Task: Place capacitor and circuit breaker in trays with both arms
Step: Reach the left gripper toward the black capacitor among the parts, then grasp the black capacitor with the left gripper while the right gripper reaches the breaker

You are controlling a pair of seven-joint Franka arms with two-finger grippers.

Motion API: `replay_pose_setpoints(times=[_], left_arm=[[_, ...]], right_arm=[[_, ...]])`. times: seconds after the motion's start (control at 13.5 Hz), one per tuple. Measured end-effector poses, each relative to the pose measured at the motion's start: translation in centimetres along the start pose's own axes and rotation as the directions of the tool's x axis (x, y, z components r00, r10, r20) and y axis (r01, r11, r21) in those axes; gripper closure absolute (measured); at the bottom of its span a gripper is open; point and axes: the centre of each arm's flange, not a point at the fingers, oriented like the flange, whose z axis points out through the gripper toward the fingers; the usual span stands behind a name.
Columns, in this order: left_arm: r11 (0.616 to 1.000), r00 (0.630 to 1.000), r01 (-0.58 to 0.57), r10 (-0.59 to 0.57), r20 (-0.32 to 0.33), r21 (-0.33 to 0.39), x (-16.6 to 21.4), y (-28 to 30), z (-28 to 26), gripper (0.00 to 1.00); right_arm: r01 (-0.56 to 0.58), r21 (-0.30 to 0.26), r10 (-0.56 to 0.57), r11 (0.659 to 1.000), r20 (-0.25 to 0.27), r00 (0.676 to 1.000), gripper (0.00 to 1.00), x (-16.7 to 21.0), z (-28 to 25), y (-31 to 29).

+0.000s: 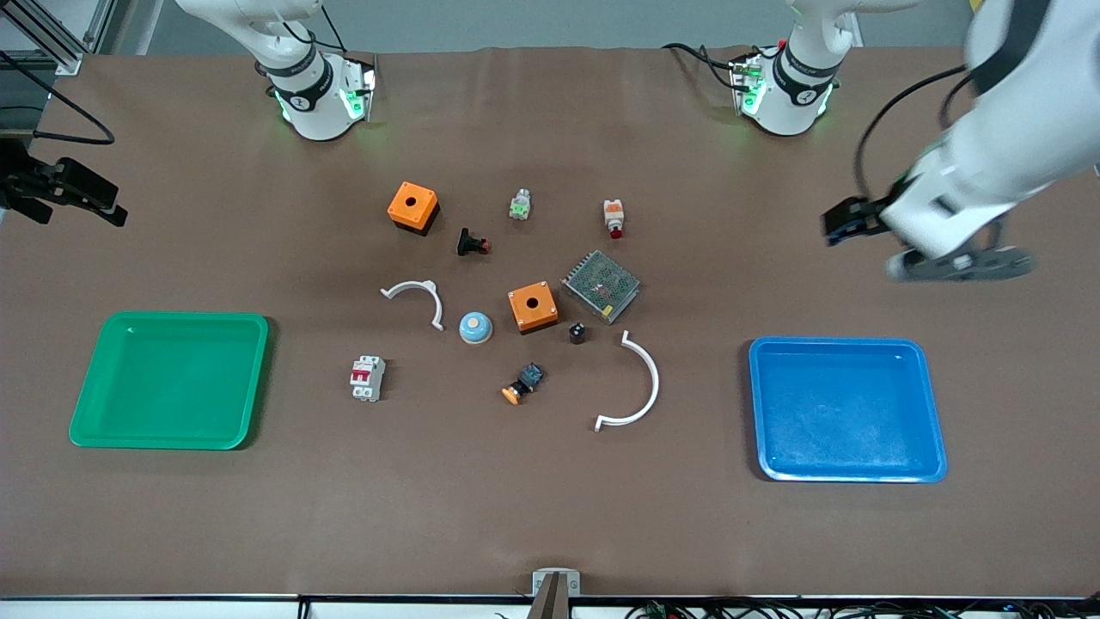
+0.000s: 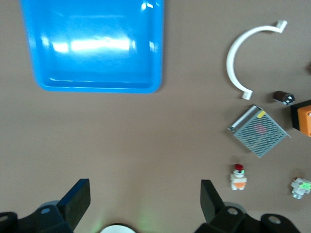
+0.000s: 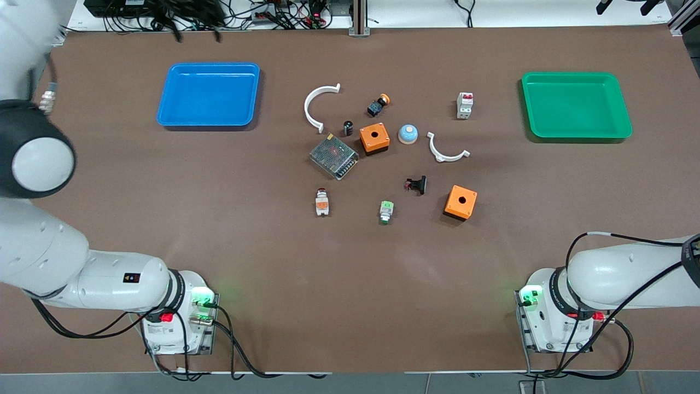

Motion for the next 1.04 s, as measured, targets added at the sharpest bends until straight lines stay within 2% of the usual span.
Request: replay_pose_setpoints(times=[0.3,0.52,0.74,0.81,0.89,1.04], left_arm=[[0.997,0.997,0.075,-0.075,-0.013,-0.021,2.4,11.0,8.0,0.00],[0.988,0.988,0.150,-0.151,-0.016,-0.044,2.8,17.9,14.4,0.00],[0.970,0.972,0.228,-0.232,-0.035,-0.088,3.1,23.4,20.8,0.04],[0.967,0.970,0.236,-0.240,-0.040,-0.100,3.3,24.7,22.6,0.10],[0.964,0.967,0.244,-0.250,-0.044,-0.106,3.5,25.7,24.2,0.22],[0.957,0.960,0.269,-0.276,-0.052,-0.109,3.7,27.3,26.9,0.26]], right_arm=[[0.002,0.000,-0.002,1.000,0.000,1.000,0.00,-0.1,-0.2,-0.1],[0.001,0.000,-0.001,1.000,-0.009,1.000,0.00,-0.1,-0.9,0.0],[-0.005,-0.001,0.005,1.000,0.012,1.000,0.00,0.4,0.2,0.3],[-0.008,-0.001,0.008,1.000,0.019,1.000,0.00,1.2,1.4,0.4],[-0.004,-0.002,0.004,1.000,0.018,1.000,0.00,2.5,2.9,0.7],[0.028,-0.004,-0.028,1.000,0.013,1.000,0.00,5.4,7.0,1.3]])
